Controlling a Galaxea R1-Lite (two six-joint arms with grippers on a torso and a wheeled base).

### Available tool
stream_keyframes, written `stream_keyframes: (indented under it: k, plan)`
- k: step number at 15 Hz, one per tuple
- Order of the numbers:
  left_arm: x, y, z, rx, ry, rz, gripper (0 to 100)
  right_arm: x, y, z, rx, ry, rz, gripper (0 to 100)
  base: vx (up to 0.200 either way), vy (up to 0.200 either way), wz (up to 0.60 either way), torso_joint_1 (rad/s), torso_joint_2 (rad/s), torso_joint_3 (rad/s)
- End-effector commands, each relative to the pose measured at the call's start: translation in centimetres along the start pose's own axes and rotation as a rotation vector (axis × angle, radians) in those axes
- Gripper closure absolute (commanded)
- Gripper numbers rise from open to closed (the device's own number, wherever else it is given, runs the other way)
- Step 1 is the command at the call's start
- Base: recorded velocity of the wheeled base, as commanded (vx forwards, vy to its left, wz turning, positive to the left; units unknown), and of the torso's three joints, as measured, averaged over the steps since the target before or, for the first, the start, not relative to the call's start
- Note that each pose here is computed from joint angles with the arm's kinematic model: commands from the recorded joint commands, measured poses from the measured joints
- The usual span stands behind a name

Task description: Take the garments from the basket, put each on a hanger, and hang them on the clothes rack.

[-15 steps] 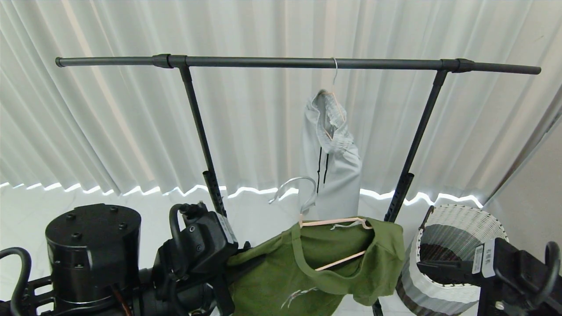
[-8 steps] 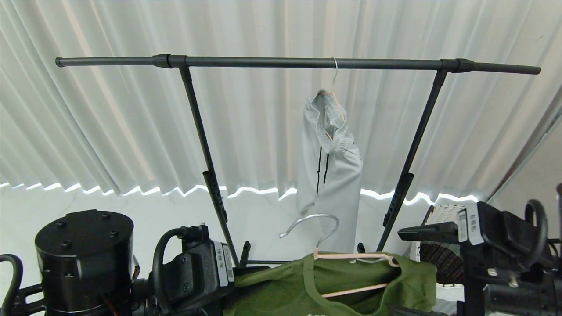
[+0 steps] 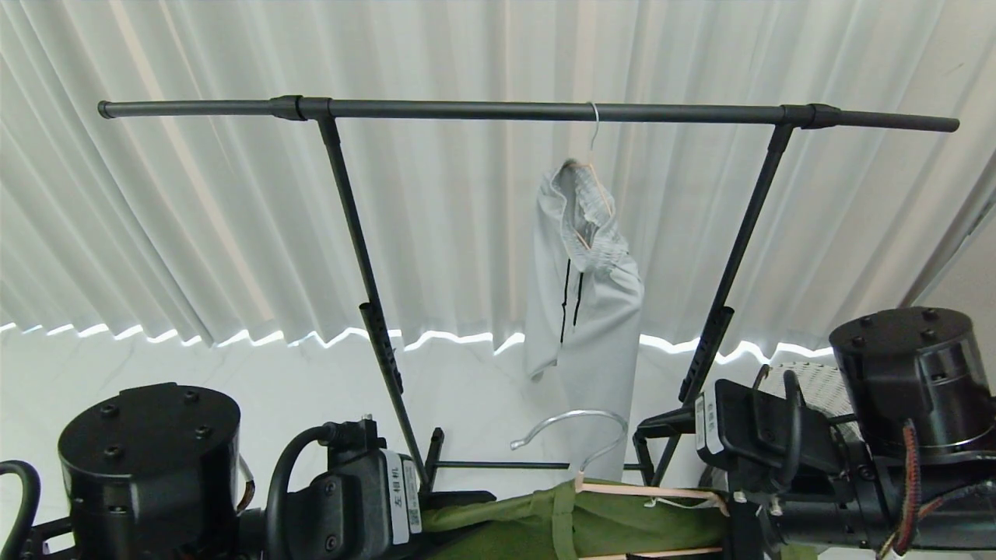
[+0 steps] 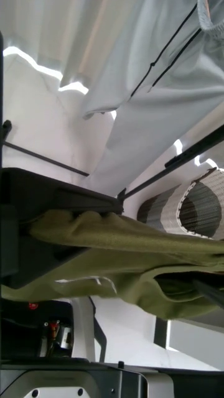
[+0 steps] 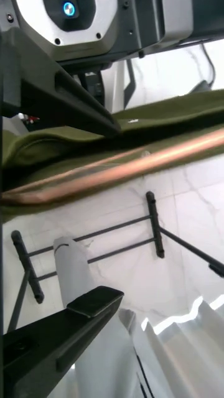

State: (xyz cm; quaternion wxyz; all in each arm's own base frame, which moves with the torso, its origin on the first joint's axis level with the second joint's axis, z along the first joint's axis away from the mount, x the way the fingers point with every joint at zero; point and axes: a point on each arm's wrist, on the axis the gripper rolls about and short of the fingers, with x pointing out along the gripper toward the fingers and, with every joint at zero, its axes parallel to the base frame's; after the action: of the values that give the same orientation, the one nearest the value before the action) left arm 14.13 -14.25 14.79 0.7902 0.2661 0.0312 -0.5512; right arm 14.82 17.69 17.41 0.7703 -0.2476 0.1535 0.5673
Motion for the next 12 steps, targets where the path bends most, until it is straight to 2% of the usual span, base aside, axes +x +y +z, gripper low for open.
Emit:
stream_keyframes:
  k: [1,5,6,12]
  plan:
    - [0.08,-0.03,-0.07,-0.002,0.003,-0.003,100,0.50,-0.03,-0.27,0.006,0.020,0.008,0,0.000,0.000,0.00,0.000,0.00,0.000]
    - [0.08,-0.03,-0.07,-0.002,0.003,-0.003,100,0.50,-0.02,-0.30,0.006,0.021,0.006,0,0.000,0.000,0.00,0.000,0.00,0.000]
    - [0.08,-0.03,-0.07,-0.002,0.003,-0.003,100,0.50,-0.02,-0.30,0.006,0.022,0.004,100,0.000,0.000,0.00,0.000,0.00,0.000]
    - [0.04,-0.05,-0.09,-0.002,0.004,-0.002,100,0.03,0.01,-0.04,-0.001,0.004,-0.007,100,0.000,0.000,0.00,0.000,0.00,0.000]
